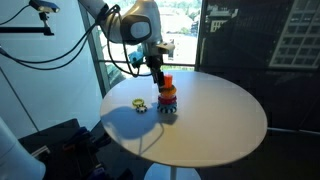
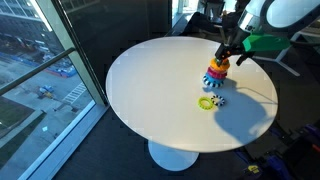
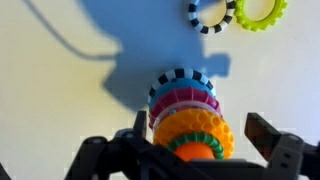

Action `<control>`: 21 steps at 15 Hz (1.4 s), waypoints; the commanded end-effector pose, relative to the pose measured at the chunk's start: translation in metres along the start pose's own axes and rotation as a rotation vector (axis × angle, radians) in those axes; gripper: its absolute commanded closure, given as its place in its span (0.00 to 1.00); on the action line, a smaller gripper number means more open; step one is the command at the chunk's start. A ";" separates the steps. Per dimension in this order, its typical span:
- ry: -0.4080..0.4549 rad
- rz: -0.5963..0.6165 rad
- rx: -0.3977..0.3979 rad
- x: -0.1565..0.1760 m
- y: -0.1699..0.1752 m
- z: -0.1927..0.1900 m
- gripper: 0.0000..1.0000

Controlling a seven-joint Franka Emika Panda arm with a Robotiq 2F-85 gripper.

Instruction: Remove the green and orange circular objects from the orange object

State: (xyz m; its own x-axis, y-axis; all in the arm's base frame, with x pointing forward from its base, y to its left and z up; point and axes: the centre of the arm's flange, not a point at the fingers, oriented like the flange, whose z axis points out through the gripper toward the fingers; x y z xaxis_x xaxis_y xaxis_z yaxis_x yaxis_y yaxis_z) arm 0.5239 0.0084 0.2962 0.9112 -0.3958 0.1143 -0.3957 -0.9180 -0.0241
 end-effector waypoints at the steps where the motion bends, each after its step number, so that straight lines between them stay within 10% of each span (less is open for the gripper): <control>1: 0.015 0.037 -0.003 0.001 0.000 0.005 0.00; 21: 0.103 0.129 0.013 0.011 -0.016 0.027 0.00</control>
State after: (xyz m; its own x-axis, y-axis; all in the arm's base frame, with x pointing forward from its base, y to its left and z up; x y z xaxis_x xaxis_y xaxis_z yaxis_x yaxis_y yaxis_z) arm 0.5352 0.0178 0.2714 0.8542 -0.4856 0.1859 -0.4826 -0.8735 -0.0642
